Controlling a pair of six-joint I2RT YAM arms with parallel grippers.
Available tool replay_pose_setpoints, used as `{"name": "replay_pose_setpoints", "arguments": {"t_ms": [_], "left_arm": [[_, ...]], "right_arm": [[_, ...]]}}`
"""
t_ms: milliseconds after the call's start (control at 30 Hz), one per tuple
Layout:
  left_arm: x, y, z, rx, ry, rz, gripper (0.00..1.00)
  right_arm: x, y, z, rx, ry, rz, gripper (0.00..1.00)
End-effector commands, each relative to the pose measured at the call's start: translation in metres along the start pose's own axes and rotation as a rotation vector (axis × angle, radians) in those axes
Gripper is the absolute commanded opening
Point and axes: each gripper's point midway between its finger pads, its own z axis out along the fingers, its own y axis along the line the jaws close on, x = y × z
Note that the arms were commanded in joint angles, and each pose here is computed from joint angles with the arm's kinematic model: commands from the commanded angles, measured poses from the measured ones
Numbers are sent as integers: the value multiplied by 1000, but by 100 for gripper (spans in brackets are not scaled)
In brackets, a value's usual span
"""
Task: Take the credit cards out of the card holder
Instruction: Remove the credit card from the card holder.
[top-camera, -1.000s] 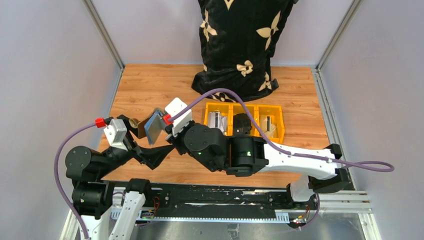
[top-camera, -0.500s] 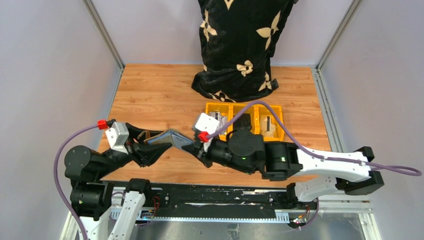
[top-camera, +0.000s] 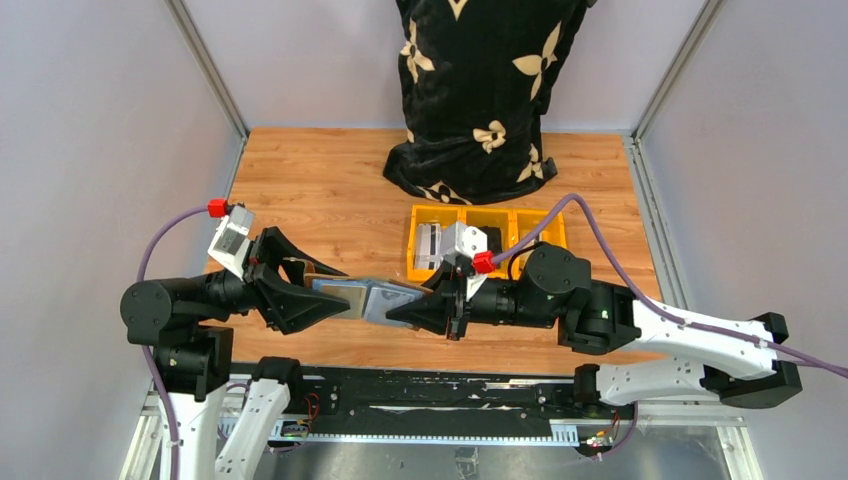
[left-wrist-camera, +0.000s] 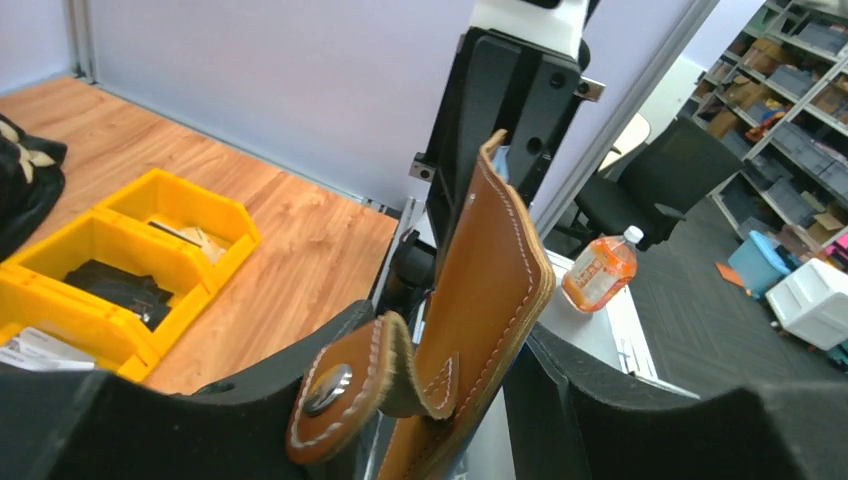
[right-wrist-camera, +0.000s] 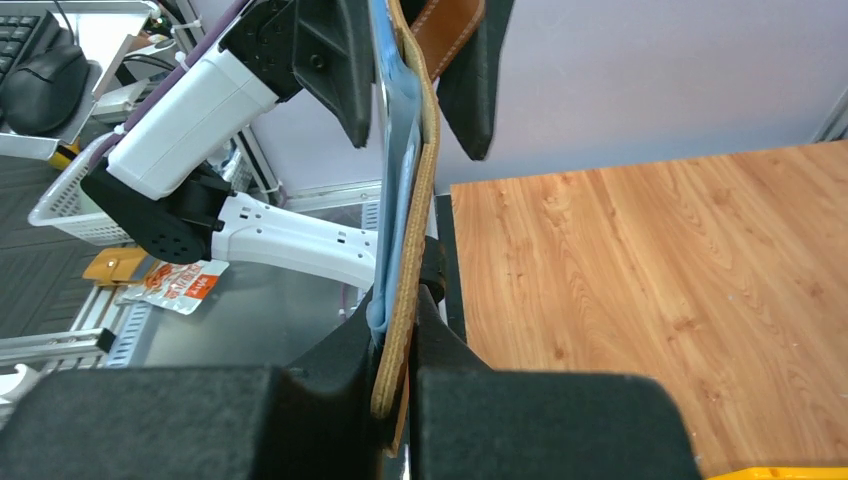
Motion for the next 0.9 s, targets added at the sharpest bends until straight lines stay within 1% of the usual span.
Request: {"name": "replay_pose_setpoints", "arguments": {"t_ms": [0, 33, 67, 100, 200, 233, 300, 533, 600, 733, 867], "left_arm": [[-10, -10, 1, 19, -16, -19, 56], [-10, -10, 1, 18, -17, -18, 57], [-10, -9, 1, 19, -17, -19, 56], [-11, -9, 1, 17, -19, -16, 54], [-13, -5, 2, 3, -33, -23, 41], [-14, -3, 3, -3, -39, -36, 35], [-15, -1, 4, -6, -39, -62, 29], [-16, 1, 4, -12, -25, -102, 24], [-17, 4, 5, -29, -15, -143, 22], [-21, 11, 7, -48, 0, -192, 19], [-21, 18, 8, -66, -5, -222, 13]], "right_arm": [[-1, 10, -9, -113, -12, 76, 0], [0, 8, -10, -115, -9, 89, 0], [-6, 7, -10, -120, -35, 92, 0], [-6, 6, -10, -121, -41, 97, 0], [-7, 9, -10, -147, -44, 108, 0], [-7, 11, -10, -158, -44, 111, 0], [-7, 12, -10, -172, -47, 124, 0], [-21, 12, -15, -288, -131, 239, 0], [-24, 10, -16, -313, -156, 284, 0], [-27, 10, -16, -353, -172, 347, 0], [-25, 9, -12, -360, -166, 374, 0]]}}
